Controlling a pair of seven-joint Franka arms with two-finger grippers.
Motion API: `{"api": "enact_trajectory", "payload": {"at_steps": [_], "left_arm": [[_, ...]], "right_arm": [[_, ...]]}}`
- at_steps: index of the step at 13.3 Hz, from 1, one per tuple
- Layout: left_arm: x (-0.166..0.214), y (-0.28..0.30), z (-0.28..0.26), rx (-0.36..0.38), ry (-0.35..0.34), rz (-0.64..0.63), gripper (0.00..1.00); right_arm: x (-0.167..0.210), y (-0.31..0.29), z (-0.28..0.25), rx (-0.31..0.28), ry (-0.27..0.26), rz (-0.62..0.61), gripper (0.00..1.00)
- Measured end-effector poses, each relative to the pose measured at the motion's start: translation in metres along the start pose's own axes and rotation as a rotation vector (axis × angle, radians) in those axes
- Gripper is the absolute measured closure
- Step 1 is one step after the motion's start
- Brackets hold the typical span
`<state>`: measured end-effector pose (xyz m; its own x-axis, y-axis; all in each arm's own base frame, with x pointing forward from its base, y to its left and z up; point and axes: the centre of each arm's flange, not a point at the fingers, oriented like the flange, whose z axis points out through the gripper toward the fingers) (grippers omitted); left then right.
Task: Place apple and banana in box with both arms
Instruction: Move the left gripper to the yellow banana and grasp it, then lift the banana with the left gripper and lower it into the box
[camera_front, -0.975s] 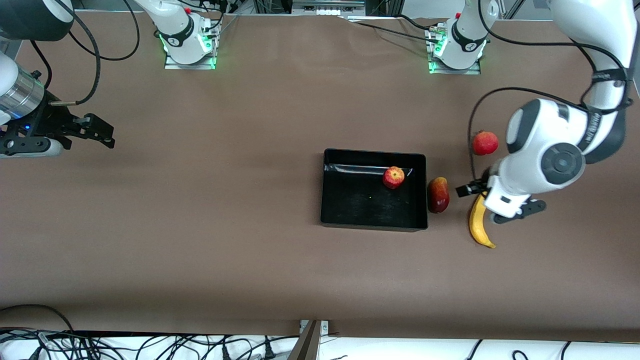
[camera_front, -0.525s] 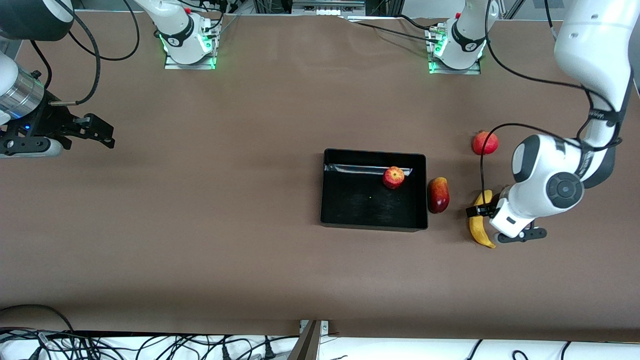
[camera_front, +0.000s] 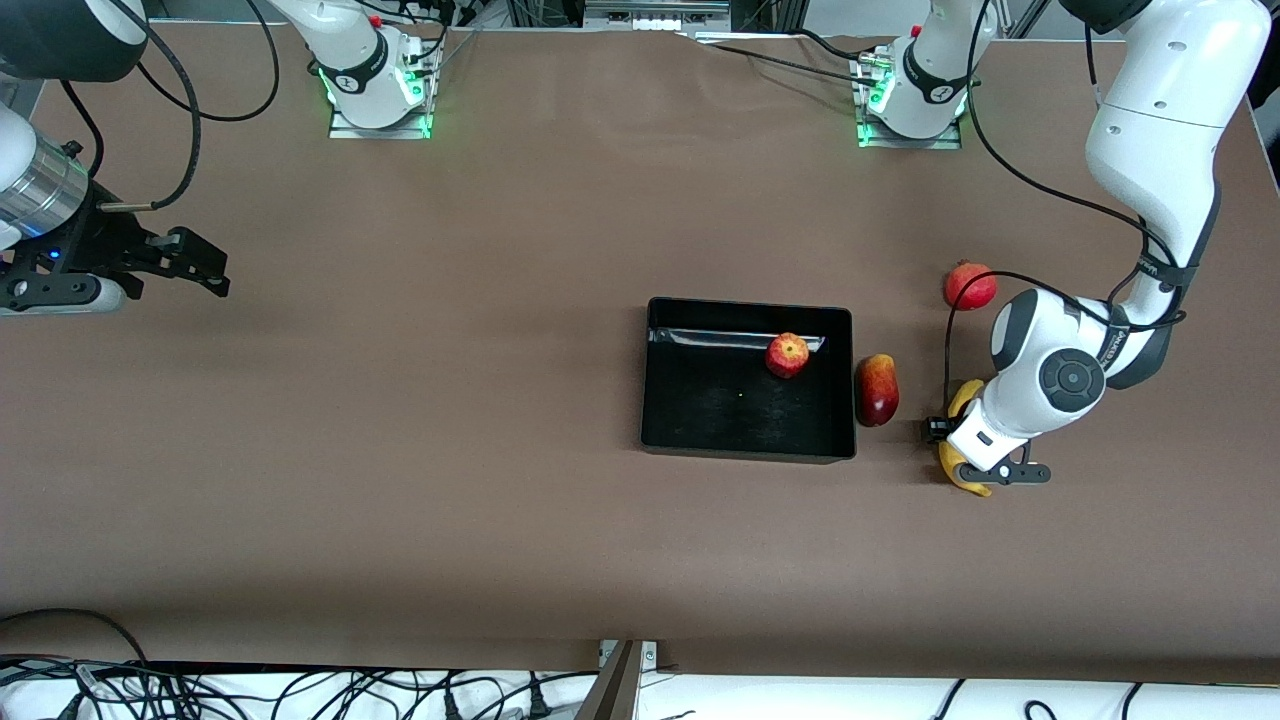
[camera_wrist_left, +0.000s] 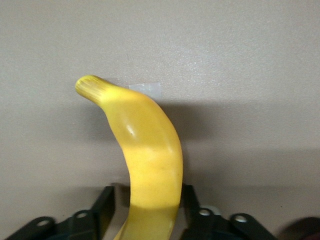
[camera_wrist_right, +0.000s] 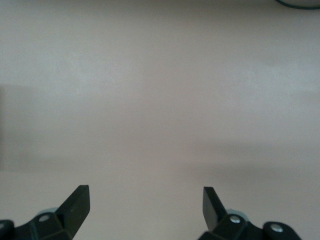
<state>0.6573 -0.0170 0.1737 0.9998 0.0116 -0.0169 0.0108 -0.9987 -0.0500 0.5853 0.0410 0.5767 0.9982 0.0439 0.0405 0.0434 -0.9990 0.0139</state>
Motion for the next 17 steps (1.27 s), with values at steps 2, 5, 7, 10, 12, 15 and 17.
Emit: {"api": "enact_trajectory", "payload": {"at_steps": [2, 5, 7, 10, 12, 15, 17], "left_arm": [[0.001, -0.002, -0.002, 0.001, 0.003, -0.002, 0.64], [0.004, -0.008, -0.022, 0.012, 0.009, -0.009, 0.66], [0.008, -0.002, -0.060, 0.033, 0.001, -0.001, 0.66], [0.009, 0.037, -0.137, 0.053, -0.035, 0.033, 0.66], [0.006, 0.078, -0.182, 0.046, -0.052, 0.016, 0.66], [-0.007, 0.148, -0.209, -0.026, -0.058, -0.021, 0.66], [-0.025, 0.207, -0.201, -0.049, -0.081, -0.021, 0.66]], "right_arm": [[0.000, 0.000, 0.000, 0.000, 0.000, 0.000, 0.00], [0.000, 0.000, 0.000, 0.000, 0.000, 0.000, 0.00], [0.000, 0.000, 0.000, 0.000, 0.000, 0.000, 0.00], [0.000, 0.000, 0.000, 0.000, 0.000, 0.000, 0.00], [0.000, 0.000, 0.000, 0.000, 0.000, -0.001, 0.00], [0.000, -0.001, 0.000, 0.000, 0.001, -0.001, 0.00], [0.000, -0.001, 0.000, 0.000, 0.001, -0.002, 0.00]]}}
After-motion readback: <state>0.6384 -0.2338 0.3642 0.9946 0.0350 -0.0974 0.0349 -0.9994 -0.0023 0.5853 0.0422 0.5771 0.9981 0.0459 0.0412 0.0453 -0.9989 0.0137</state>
